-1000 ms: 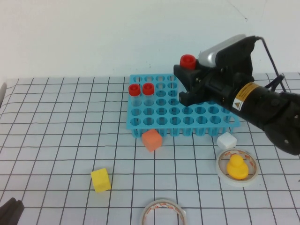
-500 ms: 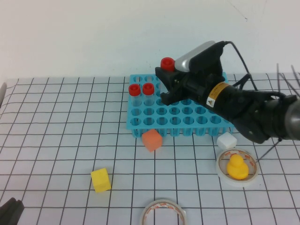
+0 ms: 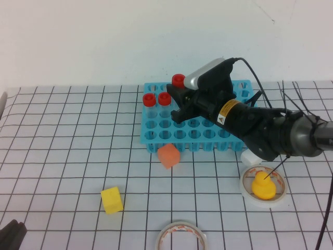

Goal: Place the test tubes

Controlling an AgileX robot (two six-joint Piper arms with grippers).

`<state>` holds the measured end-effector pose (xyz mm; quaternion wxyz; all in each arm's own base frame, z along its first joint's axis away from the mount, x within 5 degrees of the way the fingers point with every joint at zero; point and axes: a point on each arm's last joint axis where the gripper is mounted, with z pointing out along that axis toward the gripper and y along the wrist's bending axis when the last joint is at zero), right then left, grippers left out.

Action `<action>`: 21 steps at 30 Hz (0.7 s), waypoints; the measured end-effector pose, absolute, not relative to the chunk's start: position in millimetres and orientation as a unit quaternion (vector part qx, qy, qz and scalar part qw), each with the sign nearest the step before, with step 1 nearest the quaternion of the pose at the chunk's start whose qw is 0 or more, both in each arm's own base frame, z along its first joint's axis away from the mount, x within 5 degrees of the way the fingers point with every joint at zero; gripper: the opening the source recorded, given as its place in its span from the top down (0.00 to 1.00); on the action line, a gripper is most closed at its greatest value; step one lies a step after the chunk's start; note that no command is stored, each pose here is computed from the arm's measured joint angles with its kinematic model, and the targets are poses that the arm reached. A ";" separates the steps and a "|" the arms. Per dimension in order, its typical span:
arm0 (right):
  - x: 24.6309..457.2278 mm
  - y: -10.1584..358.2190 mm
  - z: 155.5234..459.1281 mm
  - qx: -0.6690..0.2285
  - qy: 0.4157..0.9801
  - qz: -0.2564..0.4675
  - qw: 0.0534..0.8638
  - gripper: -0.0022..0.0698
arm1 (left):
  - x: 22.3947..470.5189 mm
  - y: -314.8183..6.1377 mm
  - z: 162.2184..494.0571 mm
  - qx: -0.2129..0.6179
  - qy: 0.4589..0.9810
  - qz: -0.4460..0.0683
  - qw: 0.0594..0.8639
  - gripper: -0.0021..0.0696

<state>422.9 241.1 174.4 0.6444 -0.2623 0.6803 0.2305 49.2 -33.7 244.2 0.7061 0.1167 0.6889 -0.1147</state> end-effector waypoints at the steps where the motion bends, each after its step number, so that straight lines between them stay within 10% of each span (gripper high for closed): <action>1: 423.9 241.7 171.4 -0.263 0.681 0.230 0.644 0.59 | 49.2 -33.7 244.2 0.117 0.689 -0.115 0.706 0.97; 21: 430.8 240.7 167.3 -0.249 0.677 0.214 0.659 0.59 | 49.2 -33.7 244.2 0.117 0.689 -0.115 0.706 0.97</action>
